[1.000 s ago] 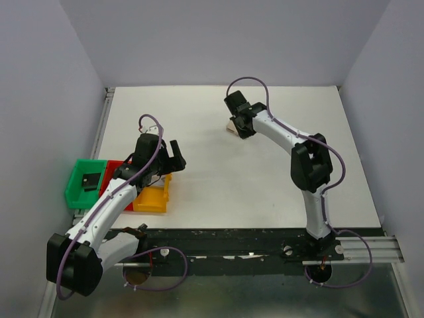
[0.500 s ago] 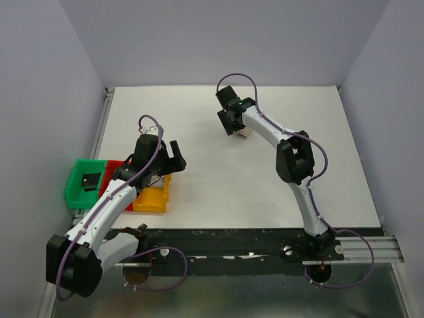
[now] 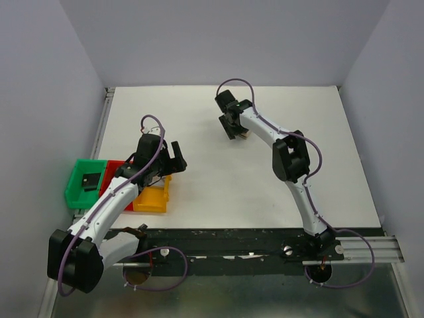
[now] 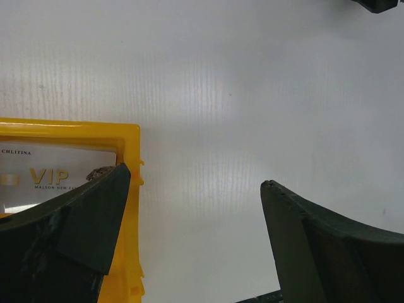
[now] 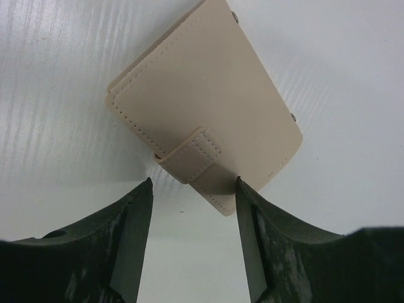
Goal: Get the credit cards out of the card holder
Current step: Remove the credit card from the card holder.
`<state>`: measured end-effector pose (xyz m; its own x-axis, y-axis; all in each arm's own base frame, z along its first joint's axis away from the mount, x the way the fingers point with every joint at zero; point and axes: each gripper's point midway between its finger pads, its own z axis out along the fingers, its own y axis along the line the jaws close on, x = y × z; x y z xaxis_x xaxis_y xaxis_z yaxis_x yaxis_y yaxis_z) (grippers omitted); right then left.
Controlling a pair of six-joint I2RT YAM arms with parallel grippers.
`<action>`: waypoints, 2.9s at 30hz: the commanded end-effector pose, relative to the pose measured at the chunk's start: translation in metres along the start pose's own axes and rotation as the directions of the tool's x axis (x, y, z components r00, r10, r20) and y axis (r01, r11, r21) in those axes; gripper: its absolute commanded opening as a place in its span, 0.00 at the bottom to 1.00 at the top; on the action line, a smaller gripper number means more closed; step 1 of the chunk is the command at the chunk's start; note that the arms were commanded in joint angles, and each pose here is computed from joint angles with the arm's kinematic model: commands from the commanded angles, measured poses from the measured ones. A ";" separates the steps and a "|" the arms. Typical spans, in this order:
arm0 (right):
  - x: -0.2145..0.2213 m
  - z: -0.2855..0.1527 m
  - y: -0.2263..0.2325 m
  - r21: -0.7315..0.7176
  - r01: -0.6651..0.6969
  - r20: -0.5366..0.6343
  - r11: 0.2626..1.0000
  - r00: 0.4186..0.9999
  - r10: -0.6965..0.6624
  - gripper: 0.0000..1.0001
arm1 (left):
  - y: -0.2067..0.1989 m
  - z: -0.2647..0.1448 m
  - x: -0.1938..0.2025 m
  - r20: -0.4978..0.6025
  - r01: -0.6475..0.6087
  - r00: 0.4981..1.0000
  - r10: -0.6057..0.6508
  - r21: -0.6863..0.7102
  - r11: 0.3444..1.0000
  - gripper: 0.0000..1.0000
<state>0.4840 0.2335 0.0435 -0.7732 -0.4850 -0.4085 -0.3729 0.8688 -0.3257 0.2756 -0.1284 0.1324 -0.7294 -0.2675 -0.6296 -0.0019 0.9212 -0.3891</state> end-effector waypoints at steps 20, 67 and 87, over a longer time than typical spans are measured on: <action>0.021 0.006 -0.014 -0.073 -0.080 -0.122 0.994 0.990 0.071 0.42 | -0.005 -0.002 -0.002 0.007 -0.001 1.000 0.001 0.022 1.000 0.99; -0.023 -0.036 -0.030 -0.606 -0.694 -0.184 0.389 0.598 0.780 0.60 | -0.003 -0.001 0.000 -0.005 0.004 1.000 -0.004 0.008 1.000 0.99; 0.013 -0.013 -0.039 -0.523 -0.779 -0.236 0.345 0.521 0.820 0.62 | 0.000 0.004 0.004 -0.022 0.001 1.000 -0.002 -0.007 1.000 0.99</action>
<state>0.4827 0.2065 0.0571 -0.8504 0.4571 -0.2604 0.1865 0.7249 0.6632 0.2754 -0.1291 0.1270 -0.7423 -0.2631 -0.6162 -0.0072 0.9228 -0.3853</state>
